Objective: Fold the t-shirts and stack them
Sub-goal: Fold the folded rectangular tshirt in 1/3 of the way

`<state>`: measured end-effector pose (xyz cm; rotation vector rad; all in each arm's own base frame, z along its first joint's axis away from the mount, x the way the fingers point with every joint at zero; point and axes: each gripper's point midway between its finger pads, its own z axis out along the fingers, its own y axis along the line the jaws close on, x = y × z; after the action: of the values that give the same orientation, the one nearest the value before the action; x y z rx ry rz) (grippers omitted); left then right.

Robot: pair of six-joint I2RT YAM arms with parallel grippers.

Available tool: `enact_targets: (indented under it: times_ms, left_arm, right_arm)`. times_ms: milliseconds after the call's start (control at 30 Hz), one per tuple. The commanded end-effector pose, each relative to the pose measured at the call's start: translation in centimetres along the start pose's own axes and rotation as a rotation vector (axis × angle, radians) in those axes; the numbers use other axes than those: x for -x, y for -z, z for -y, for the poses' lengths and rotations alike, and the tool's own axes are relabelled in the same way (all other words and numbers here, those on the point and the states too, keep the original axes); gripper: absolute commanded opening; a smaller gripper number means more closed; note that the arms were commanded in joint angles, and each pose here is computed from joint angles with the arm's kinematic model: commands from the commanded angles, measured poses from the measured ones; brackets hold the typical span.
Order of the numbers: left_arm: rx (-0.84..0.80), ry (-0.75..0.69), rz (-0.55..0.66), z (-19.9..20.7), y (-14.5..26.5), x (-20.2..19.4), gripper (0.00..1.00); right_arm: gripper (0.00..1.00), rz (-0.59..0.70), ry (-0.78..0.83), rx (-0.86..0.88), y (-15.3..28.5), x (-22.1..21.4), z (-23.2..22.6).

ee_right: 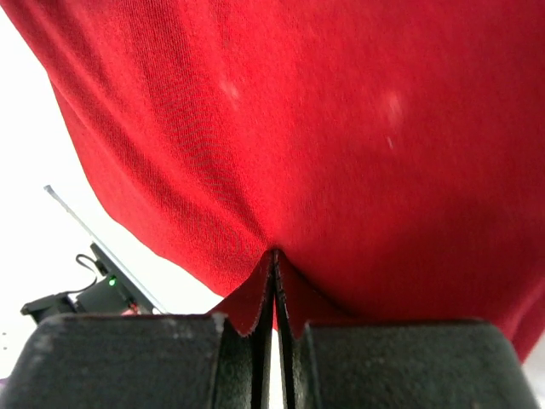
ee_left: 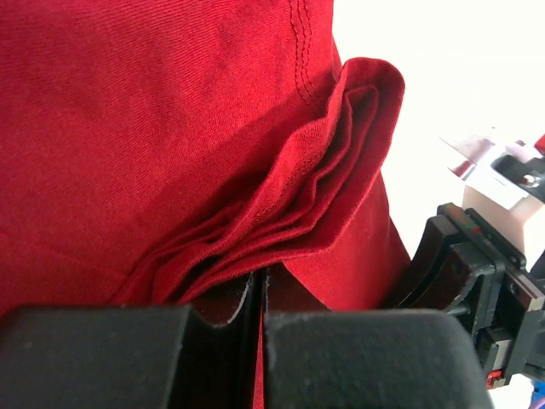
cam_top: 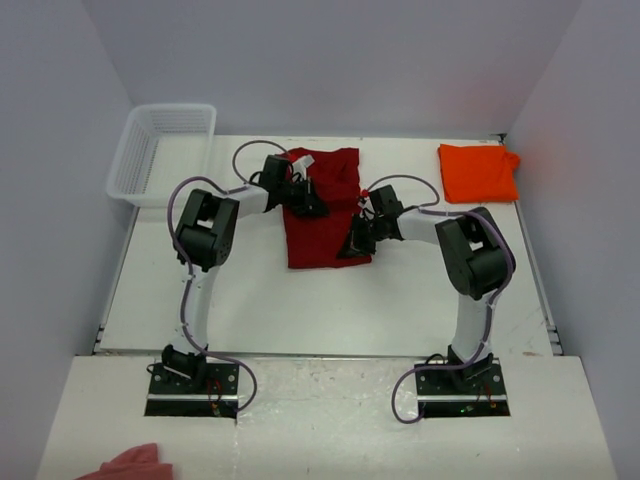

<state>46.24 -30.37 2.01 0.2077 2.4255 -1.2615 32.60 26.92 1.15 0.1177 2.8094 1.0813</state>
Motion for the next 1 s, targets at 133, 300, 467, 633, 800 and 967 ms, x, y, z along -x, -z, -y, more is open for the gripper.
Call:
enact_targets:
  times_ms: [133,300,467,633,800,967]
  left_arm:
    - [0.096,0.045,-0.018,-2.8,1.8,-3.2,0.00]
    - [0.109,0.019,-0.024,-1.6,2.2,-5.9,0.00]
    - [0.129,0.015,-0.068,-0.3,2.4,-9.9,0.00]
    - [0.152,-0.025,-0.071,1.5,3.6,-12.0,0.00]
    - [0.140,-0.063,-0.042,3.3,4.6,-11.3,0.00]
    - [0.155,-0.104,-0.011,4.7,5.1,-9.1,0.00]
  right_arm:
    - [0.00,-0.030,-0.024,-0.180,-1.0,-6.1,3.7]
    - [0.00,-0.063,-0.035,-0.182,-1.6,-9.7,4.3]
    - [0.00,-0.038,0.021,-0.225,-0.7,-12.9,4.2]
    - [0.00,0.012,0.038,-0.237,0.9,-14.5,4.5]
    - [0.00,0.087,0.165,-0.233,2.8,-13.9,4.1]
    - [0.04,0.126,0.295,-0.204,4.7,-12.9,1.9]
